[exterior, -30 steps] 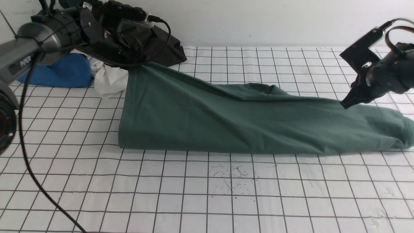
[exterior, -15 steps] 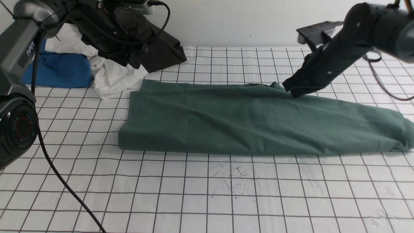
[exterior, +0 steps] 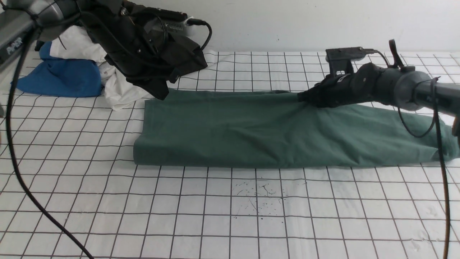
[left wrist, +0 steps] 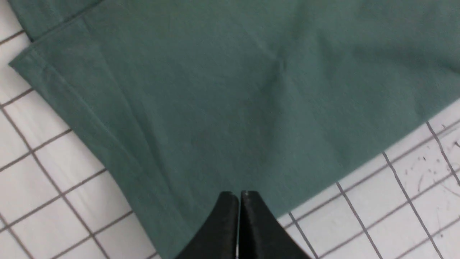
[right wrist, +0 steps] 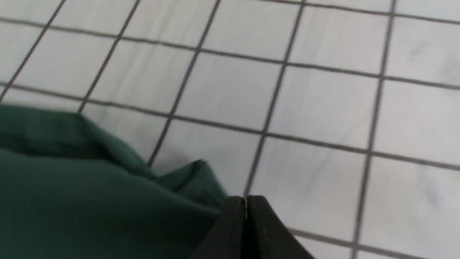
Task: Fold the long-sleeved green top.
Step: Use the right arm to clamp the right edge of the fabric
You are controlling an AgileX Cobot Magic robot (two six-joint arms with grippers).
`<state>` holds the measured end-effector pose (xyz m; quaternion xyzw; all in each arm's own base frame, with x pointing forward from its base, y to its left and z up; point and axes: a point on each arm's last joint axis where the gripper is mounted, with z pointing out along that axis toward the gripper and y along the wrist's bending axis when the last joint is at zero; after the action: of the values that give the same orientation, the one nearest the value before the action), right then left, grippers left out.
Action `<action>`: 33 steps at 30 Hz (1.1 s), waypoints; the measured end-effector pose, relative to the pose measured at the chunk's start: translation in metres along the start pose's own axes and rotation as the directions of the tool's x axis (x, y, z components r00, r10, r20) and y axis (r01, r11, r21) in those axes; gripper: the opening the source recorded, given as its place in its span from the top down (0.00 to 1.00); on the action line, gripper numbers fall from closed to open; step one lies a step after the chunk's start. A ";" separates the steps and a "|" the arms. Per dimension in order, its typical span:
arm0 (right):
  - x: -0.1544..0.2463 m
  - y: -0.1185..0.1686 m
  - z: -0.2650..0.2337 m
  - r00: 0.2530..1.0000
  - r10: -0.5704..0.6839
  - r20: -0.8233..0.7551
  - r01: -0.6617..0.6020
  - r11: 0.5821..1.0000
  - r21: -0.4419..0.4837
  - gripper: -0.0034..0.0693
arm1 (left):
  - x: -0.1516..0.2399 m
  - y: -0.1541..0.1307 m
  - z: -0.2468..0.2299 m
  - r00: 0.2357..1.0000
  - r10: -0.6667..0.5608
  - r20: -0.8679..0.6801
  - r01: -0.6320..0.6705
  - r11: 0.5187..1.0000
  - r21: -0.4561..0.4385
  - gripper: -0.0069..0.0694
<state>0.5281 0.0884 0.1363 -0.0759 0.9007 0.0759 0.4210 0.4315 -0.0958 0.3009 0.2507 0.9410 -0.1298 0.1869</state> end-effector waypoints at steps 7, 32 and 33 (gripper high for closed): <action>-0.055 -0.072 -0.084 1.000 -0.006 -0.021 0.008 0.995 0.101 0.84 | 0.063 -0.016 -0.114 0.989 -0.042 0.140 0.054 0.995 -0.087 0.92; 0.062 -0.171 -0.123 0.714 0.410 -0.567 -0.189 0.893 0.408 0.28 | 0.278 -0.114 -0.156 0.868 0.011 0.497 0.128 0.961 -0.246 0.92; 0.065 -0.171 -0.121 0.706 0.416 -0.573 -0.196 0.893 0.406 0.31 | 0.280 -0.114 -0.151 0.879 0.000 0.476 0.128 0.963 -0.236 0.92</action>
<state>0.4314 -0.1076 0.1507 0.1234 0.9893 -0.0300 0.0720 0.1039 -0.0219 0.3372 0.1532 0.8836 -0.0685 0.4371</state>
